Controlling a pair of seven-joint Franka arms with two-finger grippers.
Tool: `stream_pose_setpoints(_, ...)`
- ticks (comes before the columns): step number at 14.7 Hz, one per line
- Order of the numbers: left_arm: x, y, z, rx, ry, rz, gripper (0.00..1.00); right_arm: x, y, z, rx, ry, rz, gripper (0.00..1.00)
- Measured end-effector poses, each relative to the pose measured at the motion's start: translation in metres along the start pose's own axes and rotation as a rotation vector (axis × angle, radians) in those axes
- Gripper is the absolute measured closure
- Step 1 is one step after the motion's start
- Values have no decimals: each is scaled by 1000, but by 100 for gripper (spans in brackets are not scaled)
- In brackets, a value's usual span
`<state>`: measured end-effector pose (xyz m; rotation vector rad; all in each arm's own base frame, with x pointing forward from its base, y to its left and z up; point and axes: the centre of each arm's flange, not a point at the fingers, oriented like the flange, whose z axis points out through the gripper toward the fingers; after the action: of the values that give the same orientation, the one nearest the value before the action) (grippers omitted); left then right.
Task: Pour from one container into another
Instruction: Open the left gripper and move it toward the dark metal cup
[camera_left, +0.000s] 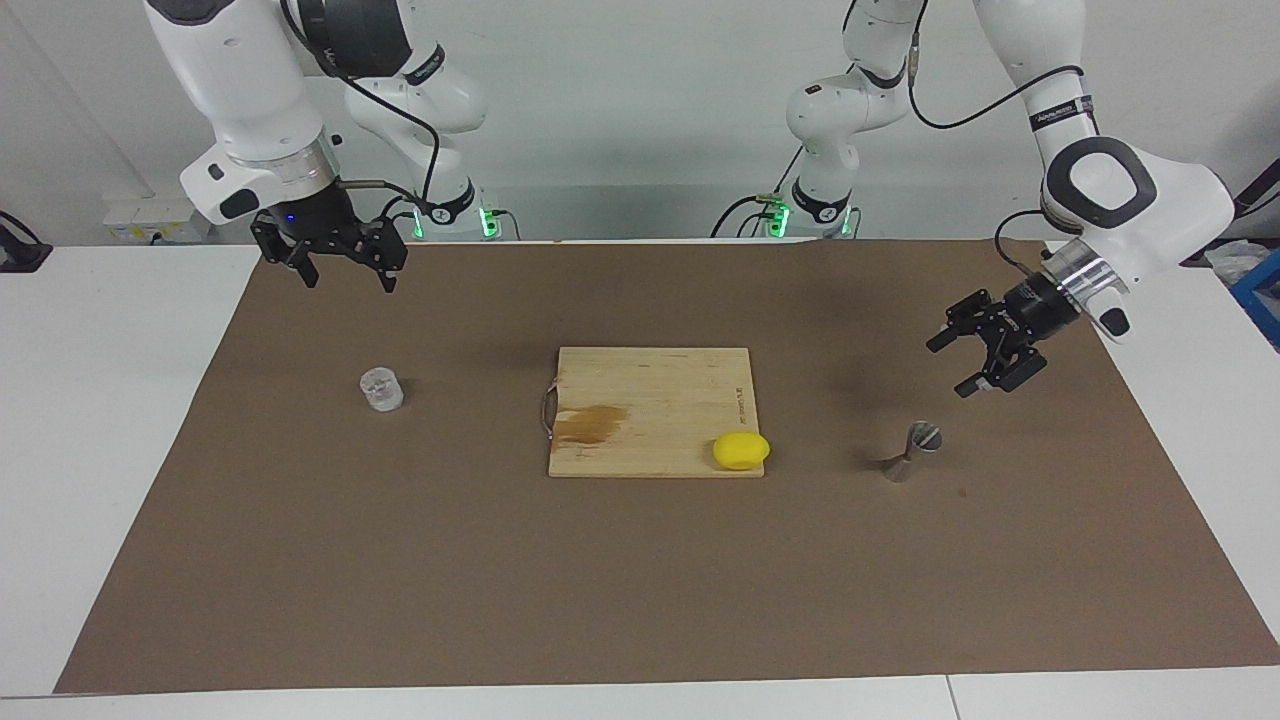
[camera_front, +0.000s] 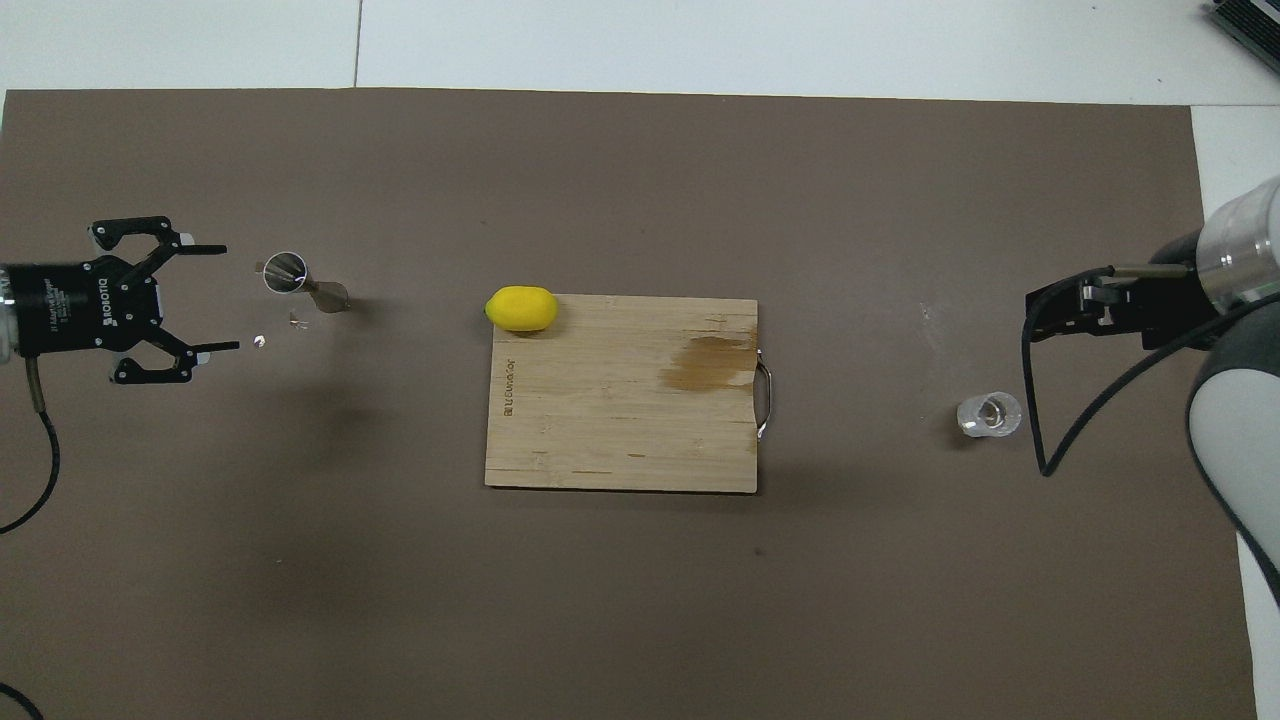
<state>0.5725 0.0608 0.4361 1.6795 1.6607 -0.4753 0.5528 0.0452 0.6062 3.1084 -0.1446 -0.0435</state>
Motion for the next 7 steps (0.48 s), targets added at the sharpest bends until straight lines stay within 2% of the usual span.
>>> stream_pose_setpoints(4, 30, -10, 5, -109, -80, -271, 0, 0, 0, 1, 0, -1, 0, 0)
stream_pose_setpoints(7, 59, -19, 21, -139, -150, -411, 0, 0, 0, 1, 0, -2, 0, 0)
